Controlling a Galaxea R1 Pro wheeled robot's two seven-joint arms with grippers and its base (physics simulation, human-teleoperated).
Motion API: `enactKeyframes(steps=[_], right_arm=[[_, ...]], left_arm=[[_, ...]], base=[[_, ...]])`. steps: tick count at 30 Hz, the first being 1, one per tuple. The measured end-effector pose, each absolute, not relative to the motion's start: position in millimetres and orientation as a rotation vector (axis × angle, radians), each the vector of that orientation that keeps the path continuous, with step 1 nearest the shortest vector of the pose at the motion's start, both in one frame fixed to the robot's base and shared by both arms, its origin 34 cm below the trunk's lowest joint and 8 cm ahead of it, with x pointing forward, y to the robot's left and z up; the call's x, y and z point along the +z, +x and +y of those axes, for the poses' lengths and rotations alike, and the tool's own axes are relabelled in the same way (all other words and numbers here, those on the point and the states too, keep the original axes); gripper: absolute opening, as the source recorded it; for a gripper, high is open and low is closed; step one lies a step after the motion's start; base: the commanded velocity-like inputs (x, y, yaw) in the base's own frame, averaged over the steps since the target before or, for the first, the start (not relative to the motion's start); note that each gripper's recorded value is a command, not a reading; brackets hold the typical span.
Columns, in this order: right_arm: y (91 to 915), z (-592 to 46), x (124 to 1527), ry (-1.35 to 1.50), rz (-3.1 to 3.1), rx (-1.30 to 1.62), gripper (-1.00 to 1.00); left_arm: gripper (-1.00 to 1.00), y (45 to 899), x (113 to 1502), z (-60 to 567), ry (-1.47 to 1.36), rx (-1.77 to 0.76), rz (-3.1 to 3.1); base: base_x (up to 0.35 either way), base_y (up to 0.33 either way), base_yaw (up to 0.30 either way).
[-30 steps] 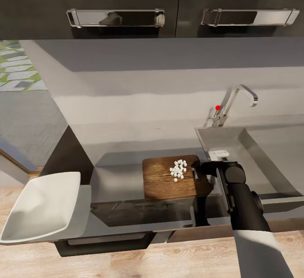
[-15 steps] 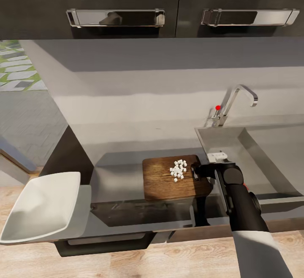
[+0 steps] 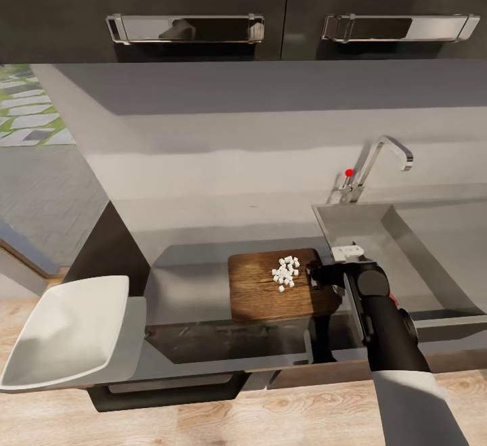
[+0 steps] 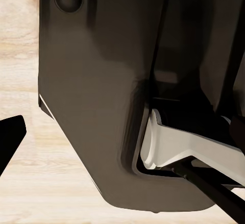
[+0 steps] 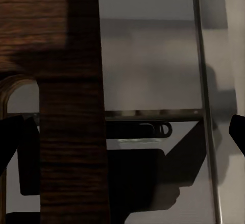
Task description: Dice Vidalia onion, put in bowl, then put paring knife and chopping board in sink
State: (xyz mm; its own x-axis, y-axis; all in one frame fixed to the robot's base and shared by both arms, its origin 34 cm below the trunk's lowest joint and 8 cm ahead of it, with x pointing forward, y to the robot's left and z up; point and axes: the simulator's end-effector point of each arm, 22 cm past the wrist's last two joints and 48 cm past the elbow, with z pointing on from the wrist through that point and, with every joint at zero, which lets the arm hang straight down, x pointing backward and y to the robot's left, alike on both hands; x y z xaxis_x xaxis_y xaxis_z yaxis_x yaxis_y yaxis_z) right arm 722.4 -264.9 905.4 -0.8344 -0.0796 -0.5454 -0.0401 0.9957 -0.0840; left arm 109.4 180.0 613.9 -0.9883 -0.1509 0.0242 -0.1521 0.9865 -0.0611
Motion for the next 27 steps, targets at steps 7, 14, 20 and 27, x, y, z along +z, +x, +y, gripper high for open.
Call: enactKeyframes(steps=[7, 14, 20, 27], right_arm=[[722.1, -264.0, 904.7, -0.081, 2.559, -0.087, 1.00], [722.1, -264.1, 904.7, -0.081, 2.559, -0.087, 1.00], [722.0, -261.9, 904.0, -0.078, 2.560, -0.073, -1.00], [722.0, -261.7, 903.9, -0.078, 2.560, -0.072, -1.00]], left_arm=[[1.00, 109.4, 613.9, 180.0, 0.237, 0.098, -3.112], [1.00, 109.4, 613.9, 180.0, 0.238, 0.098, -3.112], [1.00, 109.4, 613.9, 180.0, 0.237, 0.099, -3.112], [1.00, 109.4, 613.9, 180.2, 0.237, 0.098, -3.112]], base=[[0.000, 0.000, 0.000], [0.000, 0.000, 0.000], [0.000, 0.000, 0.000], [0.000, 0.000, 0.000]])
